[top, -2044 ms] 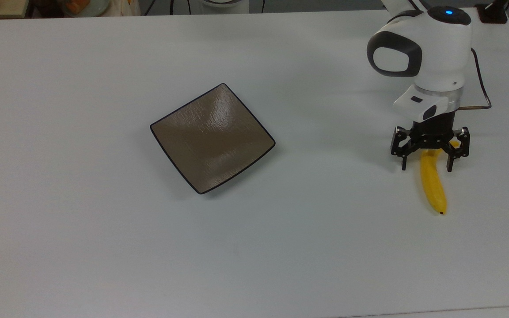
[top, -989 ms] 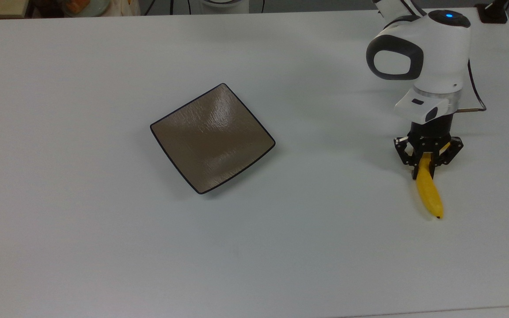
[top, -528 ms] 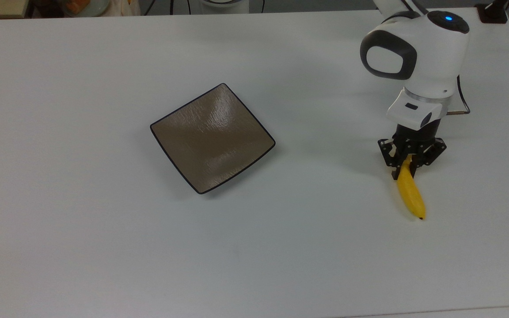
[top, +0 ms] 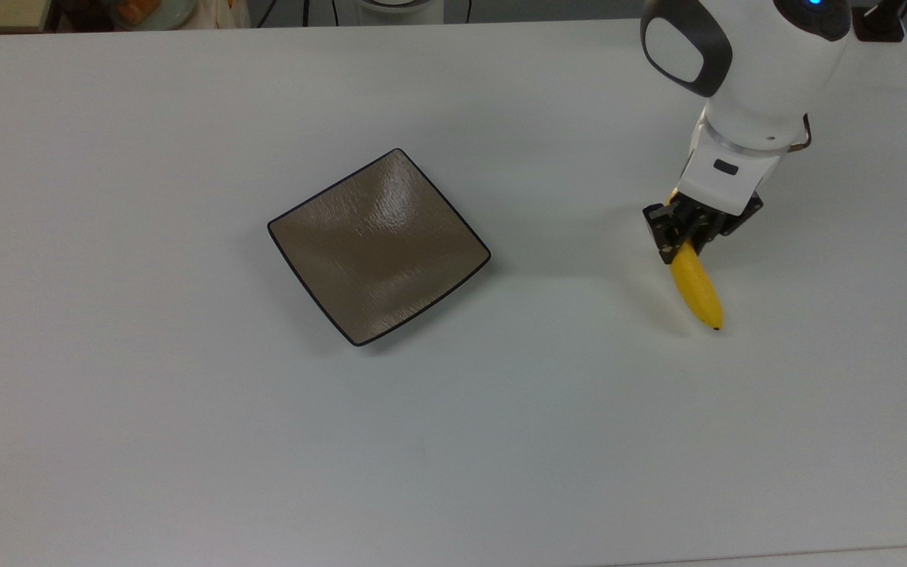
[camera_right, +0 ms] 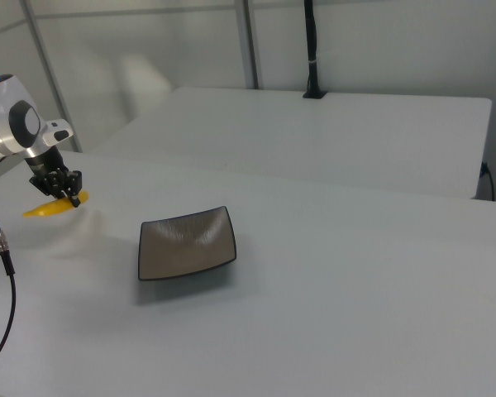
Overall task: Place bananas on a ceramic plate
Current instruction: 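Lift the held banana and carry it over the brown plate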
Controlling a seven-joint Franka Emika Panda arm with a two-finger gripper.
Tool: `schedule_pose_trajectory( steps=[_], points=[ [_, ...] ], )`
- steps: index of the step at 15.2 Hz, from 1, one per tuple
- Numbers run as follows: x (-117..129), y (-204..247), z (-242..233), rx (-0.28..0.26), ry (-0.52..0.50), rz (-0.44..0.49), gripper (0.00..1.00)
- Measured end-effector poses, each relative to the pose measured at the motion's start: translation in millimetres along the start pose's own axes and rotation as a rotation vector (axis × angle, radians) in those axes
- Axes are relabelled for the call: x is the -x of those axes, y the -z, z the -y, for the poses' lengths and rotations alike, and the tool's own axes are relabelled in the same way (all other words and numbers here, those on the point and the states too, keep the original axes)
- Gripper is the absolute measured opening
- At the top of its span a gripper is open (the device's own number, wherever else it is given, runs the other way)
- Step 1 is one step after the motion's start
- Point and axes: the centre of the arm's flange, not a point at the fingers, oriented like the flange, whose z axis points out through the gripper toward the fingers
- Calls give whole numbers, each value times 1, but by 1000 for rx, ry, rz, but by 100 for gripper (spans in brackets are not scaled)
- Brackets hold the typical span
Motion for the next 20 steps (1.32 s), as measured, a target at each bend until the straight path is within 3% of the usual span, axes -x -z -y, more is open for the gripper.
schedule_pose_trajectory(
  steps=[5,9,20],
  points=[
    [1,11,-29,26,92,57,31],
    [2,26,-80,67,150,124,31],
    [0,71,-187,139,109,136,31]
  ],
)
